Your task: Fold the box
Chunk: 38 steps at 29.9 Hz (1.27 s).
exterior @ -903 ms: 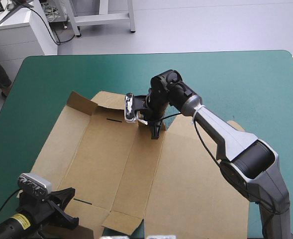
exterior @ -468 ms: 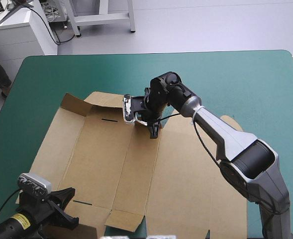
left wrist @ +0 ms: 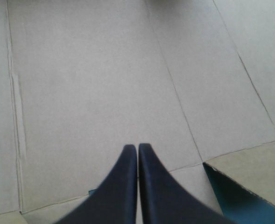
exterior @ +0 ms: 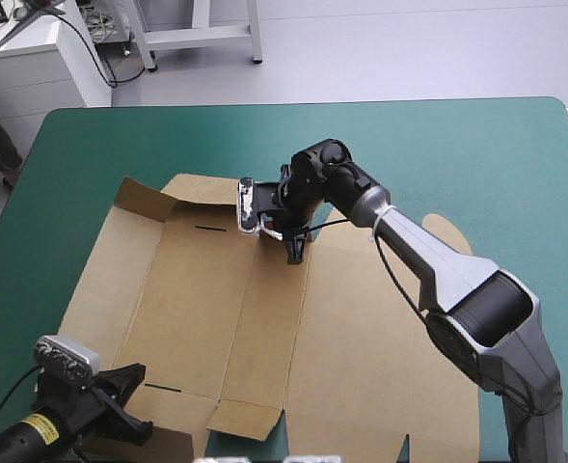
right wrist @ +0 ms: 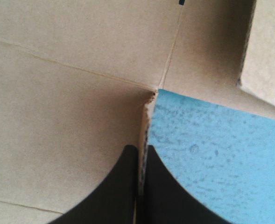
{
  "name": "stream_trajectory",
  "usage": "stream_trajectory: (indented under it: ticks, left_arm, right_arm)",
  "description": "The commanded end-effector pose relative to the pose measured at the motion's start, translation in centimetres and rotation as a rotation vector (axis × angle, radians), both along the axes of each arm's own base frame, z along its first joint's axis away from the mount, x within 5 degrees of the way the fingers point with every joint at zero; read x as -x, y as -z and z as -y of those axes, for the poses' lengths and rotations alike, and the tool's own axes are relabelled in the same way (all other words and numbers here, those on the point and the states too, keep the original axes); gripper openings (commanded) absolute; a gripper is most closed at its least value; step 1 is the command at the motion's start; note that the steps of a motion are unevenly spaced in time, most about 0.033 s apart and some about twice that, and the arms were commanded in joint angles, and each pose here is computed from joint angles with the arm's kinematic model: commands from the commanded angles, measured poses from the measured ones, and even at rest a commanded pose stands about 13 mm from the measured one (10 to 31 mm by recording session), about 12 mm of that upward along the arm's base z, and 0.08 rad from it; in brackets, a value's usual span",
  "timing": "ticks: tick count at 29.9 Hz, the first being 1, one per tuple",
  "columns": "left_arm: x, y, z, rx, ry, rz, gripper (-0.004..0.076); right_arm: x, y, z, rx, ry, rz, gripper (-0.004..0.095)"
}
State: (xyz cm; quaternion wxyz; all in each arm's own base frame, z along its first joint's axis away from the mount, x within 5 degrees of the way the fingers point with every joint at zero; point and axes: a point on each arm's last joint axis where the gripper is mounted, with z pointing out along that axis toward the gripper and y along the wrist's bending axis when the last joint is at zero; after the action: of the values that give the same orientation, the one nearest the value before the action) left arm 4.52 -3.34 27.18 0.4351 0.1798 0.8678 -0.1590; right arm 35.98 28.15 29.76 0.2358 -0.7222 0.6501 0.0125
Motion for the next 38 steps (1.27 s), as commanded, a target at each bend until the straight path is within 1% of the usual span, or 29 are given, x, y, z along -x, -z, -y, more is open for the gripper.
stream_trajectory:
  ticks: [1, 2, 4, 6, 7, 8, 10, 11, 13, 14, 16, 19, 21, 24, 26, 28, 30, 32, 35, 38]
  left_arm:
    - [-0.4, -1.3, 0.2, 0.048, -0.011, 0.067, -0.0008]
    - [-0.4, -1.3, 0.2, 0.048, -0.011, 0.067, -0.0008]
    - [-0.4, -1.3, 0.2, 0.048, -0.011, 0.067, -0.0008]
    - [-0.4, -1.3, 0.2, 0.048, -0.011, 0.067, -0.0008]
    - [-0.4, -1.3, 0.2, 0.048, -0.011, 0.067, -0.0008]
    - [-0.4, -1.3, 0.2, 0.048, -0.011, 0.067, -0.0008]
    - [-0.4, -1.3, 0.2, 0.048, -0.011, 0.067, -0.0008]
    - [-0.4, -1.3, 0.2, 0.048, -0.011, 0.067, -0.0008]
    - [-0.4, -1.3, 0.2, 0.048, -0.011, 0.067, -0.0008]
    - [-0.4, -1.3, 0.2, 0.048, -0.011, 0.067, -0.0008]
    - [-0.4, -1.3, 0.2, 0.047, -0.011, 0.066, -0.0008]
    - [-0.4, -1.3, 0.2, 0.047, -0.011, 0.066, -0.0008]
    - [-0.4, -1.3, 0.2, 0.048, -0.012, 0.065, -0.0008]
    - [-0.4, -1.3, 0.2, 0.049, -0.013, 0.064, -0.0008]
    - [-0.4, -1.3, 0.2, 0.049, -0.013, 0.064, -0.0008]
    - [-0.4, -1.3, 0.2, 0.049, -0.013, 0.064, -0.0008]
    - [-0.5, -1.2, 0.2, 0.049, -0.014, 0.058, -0.0008]
    - [-0.6, -1.2, 0.2, 0.048, -0.016, 0.048, -0.0008]
    - [-0.8, -1.1, 0.3, 0.045, -0.017, 0.034, -0.0008]
    - [-1.0, -1.0, 0.4, 0.045, -0.018, 0.018, -0.0008]
  right_arm:
    - [0.5, -3.9, 0.7, -0.081, 0.063, 0.104, 0.0052]
    - [0.4, -4.0, 0.8, -0.089, 0.080, 0.108, 0.0089]
    - [0.3, -4.0, 0.7, -0.109, 0.112, 0.104, 0.0208]
    - [0.2, -4.1, 0.8, -0.111, 0.125, 0.103, 0.0329]
    - [0.2, -4.1, 0.9, -0.105, 0.133, 0.099, 0.0363]
    - [0.2, -4.1, 1.1, -0.092, 0.149, 0.098, 0.0389]
    - [0.1, -4.3, 1.8, -0.051, 0.184, 0.107, 0.0395]
    - [0.0, -4.5, 2.3, -0.046, 0.217, 0.104, 0.0395]
    - [-0.3, -5.2, 3.4, -0.072, 0.294, 0.107, 0.0394]
    - [-0.4, -6.0, 4.3, -0.100, 0.359, 0.109, 0.0392]
    - [-0.7, -7.5, 6.3, -0.133, 0.459, 0.131, 0.0381]
    - [-0.4, -10.1, 9.7, -0.159, 0.575, 0.171, 0.0351]
    - [0.0, -11.7, 12.5, -0.179, 0.674, 0.169, 0.0316]
    - [0.8, -13.5, 17.0, -0.216, 0.841, 0.116, 0.0228]
    - [1.5, -14.4, 19.8, -0.290, 0.962, 0.086, 0.0161]
    - [2.4, -15.0, 22.0, -0.356, 1.053, 0.057, 0.0099]
    - [3.7, -15.4, 24.1, -0.399, 1.132, 0.040, 0.0040]
    - [5.3, -15.2, 26.0, -0.411, 1.208, 0.024, -0.0012]
    - [8.1, -13.9, 28.3, -0.392, 1.294, -0.011, -0.0017]
    - [11.4, -12.3, 29.3, -0.385, 1.350, -0.053, -0.0017]
